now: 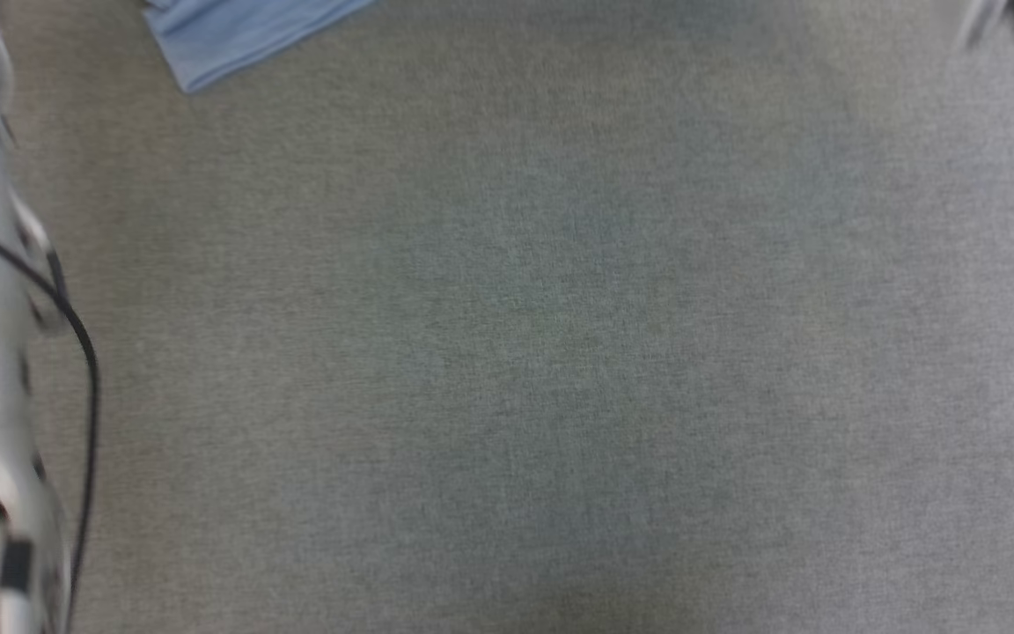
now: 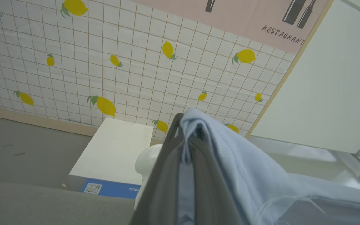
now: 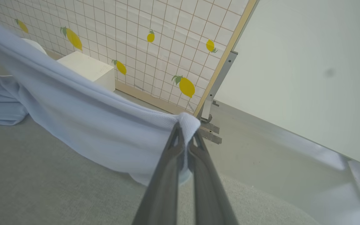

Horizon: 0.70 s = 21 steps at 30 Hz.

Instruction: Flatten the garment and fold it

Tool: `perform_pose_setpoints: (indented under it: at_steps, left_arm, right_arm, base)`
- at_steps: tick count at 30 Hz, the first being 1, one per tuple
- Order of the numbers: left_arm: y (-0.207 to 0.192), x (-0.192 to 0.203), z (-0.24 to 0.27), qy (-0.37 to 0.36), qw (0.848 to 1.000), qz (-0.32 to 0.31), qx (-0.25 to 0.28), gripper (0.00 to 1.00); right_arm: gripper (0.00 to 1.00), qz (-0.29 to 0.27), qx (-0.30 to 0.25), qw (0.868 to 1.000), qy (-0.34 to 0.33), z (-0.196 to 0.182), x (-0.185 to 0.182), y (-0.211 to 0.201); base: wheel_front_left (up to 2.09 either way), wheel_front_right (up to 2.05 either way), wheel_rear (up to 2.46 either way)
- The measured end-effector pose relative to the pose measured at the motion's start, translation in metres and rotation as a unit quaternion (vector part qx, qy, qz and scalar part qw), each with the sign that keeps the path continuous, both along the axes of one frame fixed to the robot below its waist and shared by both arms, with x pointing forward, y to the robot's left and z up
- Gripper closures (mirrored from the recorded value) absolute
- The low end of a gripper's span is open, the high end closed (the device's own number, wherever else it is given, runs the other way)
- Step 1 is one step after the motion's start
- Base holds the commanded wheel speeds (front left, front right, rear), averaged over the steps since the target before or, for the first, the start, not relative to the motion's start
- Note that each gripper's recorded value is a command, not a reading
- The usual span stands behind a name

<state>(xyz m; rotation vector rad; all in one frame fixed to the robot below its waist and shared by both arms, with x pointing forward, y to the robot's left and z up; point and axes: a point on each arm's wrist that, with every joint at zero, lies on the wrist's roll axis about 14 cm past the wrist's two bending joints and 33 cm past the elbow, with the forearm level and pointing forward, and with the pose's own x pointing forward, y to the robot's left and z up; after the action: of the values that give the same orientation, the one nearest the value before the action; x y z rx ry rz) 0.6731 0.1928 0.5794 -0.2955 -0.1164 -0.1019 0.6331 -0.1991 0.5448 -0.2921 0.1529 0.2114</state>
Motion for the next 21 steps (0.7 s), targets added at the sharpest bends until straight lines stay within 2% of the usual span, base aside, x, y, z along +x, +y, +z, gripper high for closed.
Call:
perform_pose_setpoints:
  at_steps: [4,6,9,16,21]
  left_arm:
    - [0.002,-0.047,-0.077,0.126,0.991,-0.022,0.046,1.00]
    - [0.001,-0.082,-0.113,0.193,0.979,-0.038,0.058,1.00]
    - [0.000,-0.134,-0.151,0.276,0.958,-0.057,0.049,1.00]
    - [-0.003,-0.254,-0.188,0.404,0.911,-0.081,0.017,1.00]
    - [-0.004,-0.310,-0.187,0.446,0.891,-0.082,-0.004,1.00]
  right_arm:
    - [1.00,0.007,0.019,0.998,0.064,-0.040,-0.039,-0.002]
    - [1.00,0.015,0.028,0.994,0.100,-0.058,-0.063,0.002]
    - [1.00,0.024,0.044,0.989,0.142,-0.078,-0.100,0.007]
    - [1.00,0.009,0.058,0.977,0.204,-0.103,-0.175,-0.002]
    - [1.00,-0.003,0.053,0.971,0.235,-0.115,-0.215,-0.007]
  base:
    - [0.00,0.00,0.00]
    - [0.00,0.00,0.00]
    - [0.00,0.00,0.00]
    - [0.00,0.00,0.00]
    - [0.00,0.00,0.00]
